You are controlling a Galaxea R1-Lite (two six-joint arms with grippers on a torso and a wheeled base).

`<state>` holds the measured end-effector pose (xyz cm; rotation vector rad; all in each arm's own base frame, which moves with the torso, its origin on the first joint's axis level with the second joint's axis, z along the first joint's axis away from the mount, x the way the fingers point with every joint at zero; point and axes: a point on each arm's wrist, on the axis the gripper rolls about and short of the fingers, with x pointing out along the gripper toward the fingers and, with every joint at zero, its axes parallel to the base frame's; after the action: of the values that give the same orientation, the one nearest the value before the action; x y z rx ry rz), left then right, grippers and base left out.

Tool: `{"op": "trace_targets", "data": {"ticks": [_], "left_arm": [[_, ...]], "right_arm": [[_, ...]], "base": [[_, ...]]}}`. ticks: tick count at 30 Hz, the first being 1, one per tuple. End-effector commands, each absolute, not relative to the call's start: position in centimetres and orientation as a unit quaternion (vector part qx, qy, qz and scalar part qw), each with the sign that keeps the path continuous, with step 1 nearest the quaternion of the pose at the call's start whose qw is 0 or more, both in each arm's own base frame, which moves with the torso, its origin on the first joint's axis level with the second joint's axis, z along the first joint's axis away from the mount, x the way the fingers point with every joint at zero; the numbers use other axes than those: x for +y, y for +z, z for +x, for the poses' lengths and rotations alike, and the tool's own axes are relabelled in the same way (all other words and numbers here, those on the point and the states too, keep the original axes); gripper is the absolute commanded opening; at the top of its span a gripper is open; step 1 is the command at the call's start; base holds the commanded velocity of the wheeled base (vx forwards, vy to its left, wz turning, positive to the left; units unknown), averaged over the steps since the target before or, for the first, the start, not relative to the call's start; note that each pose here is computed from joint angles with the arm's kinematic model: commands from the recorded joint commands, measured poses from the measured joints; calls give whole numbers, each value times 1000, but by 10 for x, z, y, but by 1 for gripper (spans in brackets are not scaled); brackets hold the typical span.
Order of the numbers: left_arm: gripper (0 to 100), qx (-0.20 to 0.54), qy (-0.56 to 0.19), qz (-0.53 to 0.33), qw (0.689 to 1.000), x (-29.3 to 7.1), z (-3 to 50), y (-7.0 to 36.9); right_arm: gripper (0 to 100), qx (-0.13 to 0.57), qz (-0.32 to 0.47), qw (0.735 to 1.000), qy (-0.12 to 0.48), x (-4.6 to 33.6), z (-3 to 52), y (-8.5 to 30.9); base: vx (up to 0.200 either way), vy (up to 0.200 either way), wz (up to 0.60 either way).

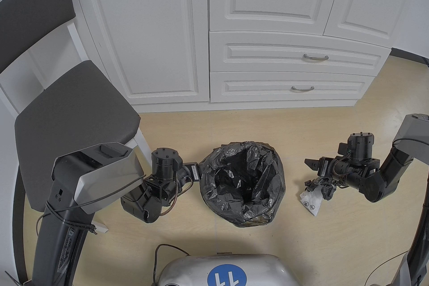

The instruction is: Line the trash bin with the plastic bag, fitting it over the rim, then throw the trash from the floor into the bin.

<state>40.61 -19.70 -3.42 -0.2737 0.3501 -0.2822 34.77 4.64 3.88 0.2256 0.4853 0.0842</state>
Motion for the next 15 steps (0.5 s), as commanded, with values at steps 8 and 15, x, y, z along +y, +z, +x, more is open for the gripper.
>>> {"op": "trace_targets", "data": {"ticks": [8,15], "left_arm": [[100,189,-138,-133,963,-193,409,-51],[100,208,-141,-126,960,-195,411,-68]], "right_arm": [[100,242,110,963,42,46,347,37],[100,247,104,962,43,47,347,34]], "base": [[0,0,0],[0,0,0]]}}
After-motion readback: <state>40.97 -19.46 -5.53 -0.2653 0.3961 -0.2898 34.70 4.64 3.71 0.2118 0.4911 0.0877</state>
